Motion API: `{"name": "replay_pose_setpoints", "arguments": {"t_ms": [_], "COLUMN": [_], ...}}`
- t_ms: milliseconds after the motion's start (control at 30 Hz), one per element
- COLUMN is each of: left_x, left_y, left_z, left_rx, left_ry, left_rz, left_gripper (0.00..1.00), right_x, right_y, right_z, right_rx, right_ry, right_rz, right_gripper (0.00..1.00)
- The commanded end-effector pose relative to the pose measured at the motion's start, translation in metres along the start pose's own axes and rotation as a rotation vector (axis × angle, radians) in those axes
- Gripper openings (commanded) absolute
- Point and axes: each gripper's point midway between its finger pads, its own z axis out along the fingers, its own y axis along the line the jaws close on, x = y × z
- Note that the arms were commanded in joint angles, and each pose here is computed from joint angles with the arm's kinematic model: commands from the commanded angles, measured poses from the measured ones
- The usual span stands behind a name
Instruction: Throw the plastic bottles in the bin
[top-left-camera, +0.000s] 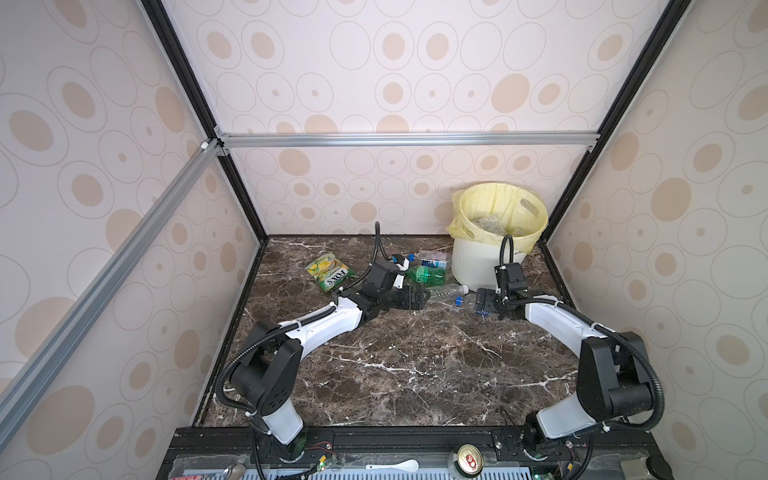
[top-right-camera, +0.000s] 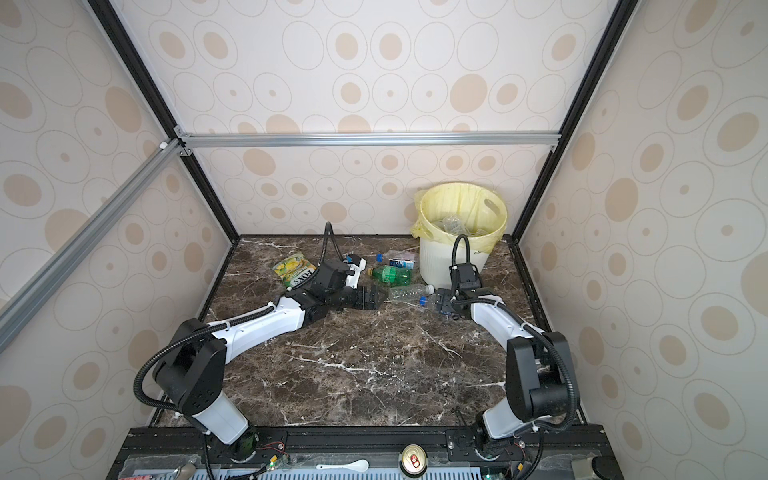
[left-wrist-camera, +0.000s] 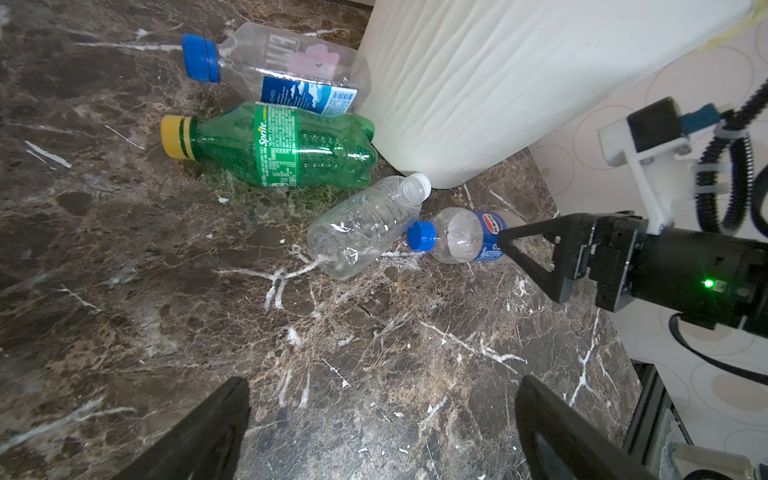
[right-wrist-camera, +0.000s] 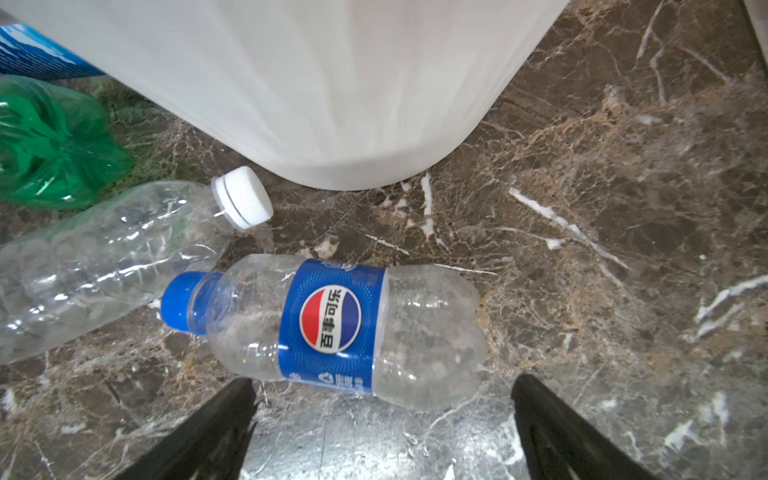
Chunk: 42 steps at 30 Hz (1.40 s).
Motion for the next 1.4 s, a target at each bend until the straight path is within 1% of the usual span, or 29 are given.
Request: {"name": "replay_pose_setpoints", "arguments": {"t_ms": [0,267,533,767,933,1200,1367], "left_x": [0.002,0.004,0.004,0.004,0.006,0.007,0.008], "left_y": [0.0,0.002,0.002,0.004,0.007,0.026,0.04], "left_z": [0.004,0.009,0.011,0.008,0.004,-0.016,-0.03], "left_rx": [0.003,-0.001,0.002,-0.006,-0.015,-0.029,-0.055], "left_ry": [0.005,0.013,0.015,0.01,0.007,-0.03,-0.049], "left_rz": [0.001,0.004,0.007,0.007,0.003,-0.046,-0.065], "left_gripper": [0.99,0.99,0.99,0.99,0.99,0.99,0.99], "right_x": [-0.011,-0.004,0.008,0.017,0.02,0.027,0.035], "right_y": [0.001,0.017,0.025,0.044,0.063,0.114,0.155], "right_z": [0.005,0.015,0.02,0.021,0.02,0.019,0.016], "right_rx": [0.005,-0.082,-0.123,-0.134,-0.145,-0.193,-0.235], "right_ry": [-0.023,0.007,0.041,0.056,0.06,0.066,0.078], "right_rz": [-0.002,-0.022,-0.014,-0.043,-0.068,-0.136,-0.187], "right_gripper": [1.0,1.0,0.98,0.98,0.98,0.98,0.97]}}
